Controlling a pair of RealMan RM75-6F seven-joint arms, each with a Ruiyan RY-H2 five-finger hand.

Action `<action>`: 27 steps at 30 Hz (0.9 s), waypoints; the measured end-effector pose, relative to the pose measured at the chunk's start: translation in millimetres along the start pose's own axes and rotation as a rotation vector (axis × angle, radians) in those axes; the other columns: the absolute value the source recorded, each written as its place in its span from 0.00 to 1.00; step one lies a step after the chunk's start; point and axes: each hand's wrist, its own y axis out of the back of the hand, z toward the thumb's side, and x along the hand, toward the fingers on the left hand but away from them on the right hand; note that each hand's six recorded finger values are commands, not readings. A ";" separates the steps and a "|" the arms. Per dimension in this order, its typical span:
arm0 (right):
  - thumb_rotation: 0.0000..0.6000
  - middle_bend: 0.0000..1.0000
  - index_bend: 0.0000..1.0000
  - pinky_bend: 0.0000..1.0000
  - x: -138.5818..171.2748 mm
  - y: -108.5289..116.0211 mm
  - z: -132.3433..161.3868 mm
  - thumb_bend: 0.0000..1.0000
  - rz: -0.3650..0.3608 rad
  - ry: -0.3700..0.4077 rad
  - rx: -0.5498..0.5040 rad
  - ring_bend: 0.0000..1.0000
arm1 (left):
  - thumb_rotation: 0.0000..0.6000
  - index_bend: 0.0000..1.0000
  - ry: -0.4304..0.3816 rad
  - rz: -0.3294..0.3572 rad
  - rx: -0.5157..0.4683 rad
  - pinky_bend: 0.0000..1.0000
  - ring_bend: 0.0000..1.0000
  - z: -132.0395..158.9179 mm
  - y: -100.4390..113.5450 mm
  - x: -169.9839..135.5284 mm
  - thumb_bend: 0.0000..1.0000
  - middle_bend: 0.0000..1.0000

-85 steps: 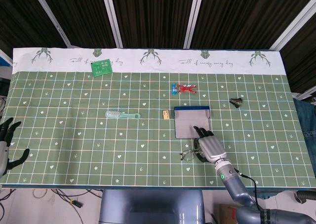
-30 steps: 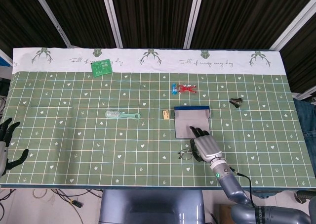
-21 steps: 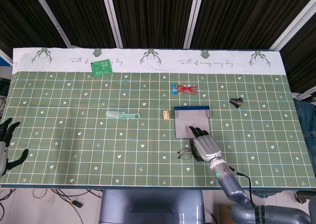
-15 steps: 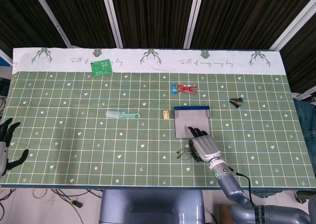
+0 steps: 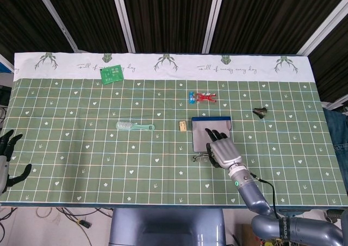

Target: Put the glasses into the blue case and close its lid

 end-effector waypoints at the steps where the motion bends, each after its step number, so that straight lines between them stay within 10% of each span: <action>1: 1.00 0.01 0.60 0.18 -2.9 4.3 0.3 0.48 -0.004 0.002 0.008 0.09 | 1.00 0.10 0.000 0.000 0.000 0.00 0.00 0.0 0.0 0.0 0.32 0.00; 27: 1.00 0.00 0.60 0.18 -77.8 37.2 -22.2 0.48 -0.036 -0.126 0.037 0.09 | 1.00 0.10 0.007 0.001 -0.006 0.00 0.00 -1.9 1.3 0.7 0.32 0.00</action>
